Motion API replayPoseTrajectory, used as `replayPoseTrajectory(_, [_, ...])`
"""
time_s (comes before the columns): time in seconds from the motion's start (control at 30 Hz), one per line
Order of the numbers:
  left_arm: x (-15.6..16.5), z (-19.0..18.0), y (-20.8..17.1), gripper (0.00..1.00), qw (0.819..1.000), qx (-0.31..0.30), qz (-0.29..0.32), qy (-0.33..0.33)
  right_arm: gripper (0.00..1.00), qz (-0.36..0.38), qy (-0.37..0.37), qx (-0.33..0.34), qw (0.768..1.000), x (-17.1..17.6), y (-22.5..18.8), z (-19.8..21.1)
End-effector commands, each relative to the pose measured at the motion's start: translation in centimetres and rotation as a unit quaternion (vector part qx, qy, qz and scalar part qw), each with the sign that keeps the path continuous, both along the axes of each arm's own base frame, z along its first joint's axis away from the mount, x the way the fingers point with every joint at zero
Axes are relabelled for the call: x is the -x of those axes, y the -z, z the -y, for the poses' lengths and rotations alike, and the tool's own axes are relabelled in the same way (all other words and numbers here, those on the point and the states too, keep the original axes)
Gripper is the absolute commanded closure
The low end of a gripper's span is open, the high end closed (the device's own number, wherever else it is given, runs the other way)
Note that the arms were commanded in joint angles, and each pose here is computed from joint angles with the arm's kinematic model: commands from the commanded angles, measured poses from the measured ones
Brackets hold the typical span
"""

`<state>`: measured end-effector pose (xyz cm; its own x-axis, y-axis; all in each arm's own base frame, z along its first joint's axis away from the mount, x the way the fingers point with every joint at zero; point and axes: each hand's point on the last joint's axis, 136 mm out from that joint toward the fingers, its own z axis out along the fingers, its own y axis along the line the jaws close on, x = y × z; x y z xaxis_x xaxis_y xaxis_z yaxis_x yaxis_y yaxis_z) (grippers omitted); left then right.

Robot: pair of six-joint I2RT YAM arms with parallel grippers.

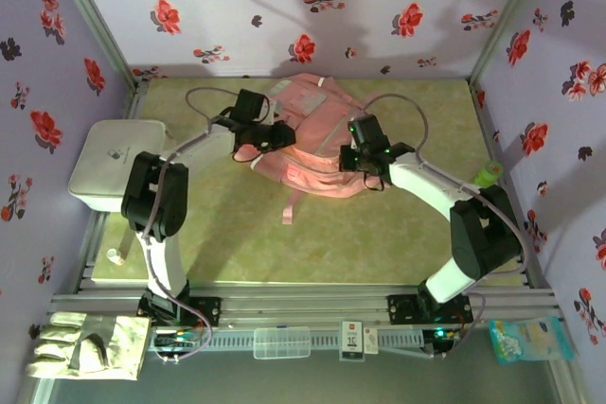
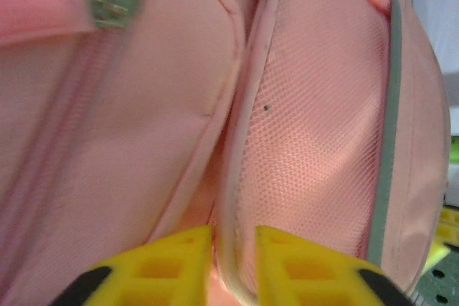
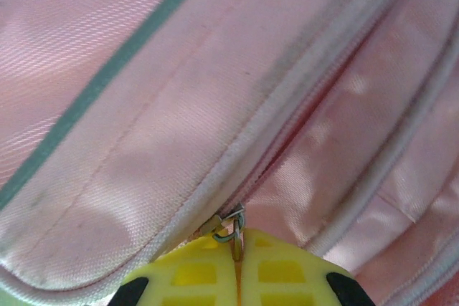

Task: Pack the student bag
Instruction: Zip the student bag at the center of the table.

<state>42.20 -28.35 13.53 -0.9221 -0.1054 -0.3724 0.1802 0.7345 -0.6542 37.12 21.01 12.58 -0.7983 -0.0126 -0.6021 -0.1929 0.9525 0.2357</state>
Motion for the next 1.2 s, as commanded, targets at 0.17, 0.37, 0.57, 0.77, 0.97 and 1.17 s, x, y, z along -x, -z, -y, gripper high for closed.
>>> replayPoseTrajectory(0.17, [-0.3,-9.2,-4.1,0.43,0.99,-0.027,0.045,-0.132,1.0,0.024,-0.117,-0.052,0.991,1.4,-2.6,-10.4])
replayPoseTrajectory(0.37, [1.9,-12.2,-3.9,0.39,0.982,-0.006,0.031,-0.186,1.0,0.013,-0.168,-0.097,0.981,2.2,-2.6,-17.0])
replayPoseTrajectory(0.57, [3.1,-11.5,-2.9,0.39,0.977,0.054,0.001,-0.205,1.0,0.007,-0.173,-0.12,0.978,1.9,-2.7,-19.8])
replayPoseTrajectory(0.77, [2.3,-10.5,-1.9,0.51,0.977,0.076,-0.017,-0.197,1.0,0.002,-0.175,-0.126,0.976,2.1,-2.6,-20.4])
replayPoseTrajectory(0.97, [2.0,-10.4,-0.9,0.6,0.977,0.075,-0.025,-0.199,1.0,-0.001,-0.166,-0.125,0.978,2.1,-2.3,-20.2])
replayPoseTrajectory(1.17, [2.0,-10.4,0.3,0.67,0.977,0.068,-0.035,-0.199,1.0,0.0,-0.15,-0.12,0.981,1.9,-2.1,-19.7])
